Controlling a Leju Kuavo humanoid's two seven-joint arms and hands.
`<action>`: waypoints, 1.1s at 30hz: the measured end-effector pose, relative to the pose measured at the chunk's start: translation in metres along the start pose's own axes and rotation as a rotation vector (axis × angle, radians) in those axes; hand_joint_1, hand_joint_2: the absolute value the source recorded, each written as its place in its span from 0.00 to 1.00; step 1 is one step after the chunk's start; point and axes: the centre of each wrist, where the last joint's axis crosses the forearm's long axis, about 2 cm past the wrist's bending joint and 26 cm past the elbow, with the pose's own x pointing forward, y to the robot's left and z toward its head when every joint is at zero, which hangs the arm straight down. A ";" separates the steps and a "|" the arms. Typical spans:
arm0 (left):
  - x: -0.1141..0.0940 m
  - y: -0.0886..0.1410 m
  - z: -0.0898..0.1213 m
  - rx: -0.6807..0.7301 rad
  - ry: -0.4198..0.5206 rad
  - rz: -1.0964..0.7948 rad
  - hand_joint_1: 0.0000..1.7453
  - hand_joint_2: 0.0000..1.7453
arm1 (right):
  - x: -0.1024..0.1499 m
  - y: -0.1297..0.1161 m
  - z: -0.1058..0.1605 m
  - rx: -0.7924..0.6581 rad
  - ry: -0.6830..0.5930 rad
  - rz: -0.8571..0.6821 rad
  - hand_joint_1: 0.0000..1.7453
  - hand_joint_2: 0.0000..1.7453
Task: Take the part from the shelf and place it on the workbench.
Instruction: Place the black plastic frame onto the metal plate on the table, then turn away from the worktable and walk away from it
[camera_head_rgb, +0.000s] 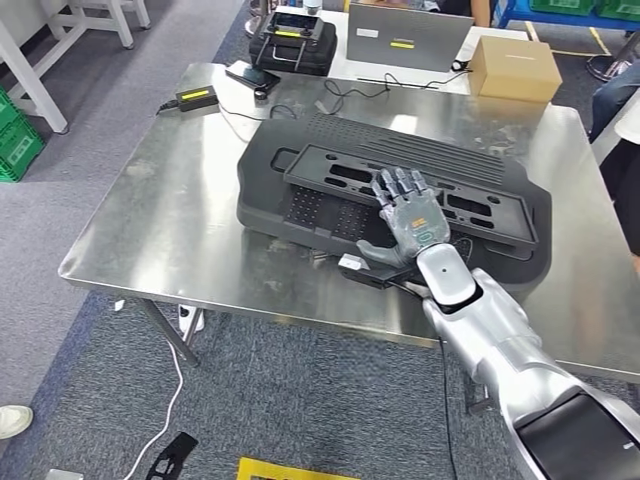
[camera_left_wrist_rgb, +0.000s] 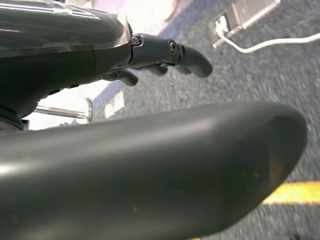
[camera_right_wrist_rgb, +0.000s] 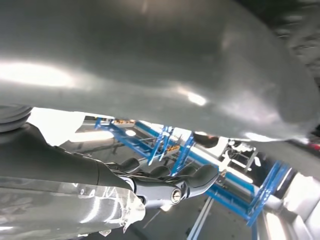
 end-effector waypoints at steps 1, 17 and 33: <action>-0.001 0.000 0.000 -0.002 0.002 0.000 0.00 0.00 | 0.000 0.000 0.000 0.000 0.000 0.000 0.00 0.00; -0.005 0.001 -0.001 -0.013 0.007 0.002 0.00 0.00 | 0.004 0.005 0.003 0.011 0.010 -0.009 0.00 0.00; -0.007 -0.001 -0.001 -0.020 0.010 0.003 0.00 0.00 | 0.001 0.012 0.008 0.025 0.039 -0.033 0.00 0.00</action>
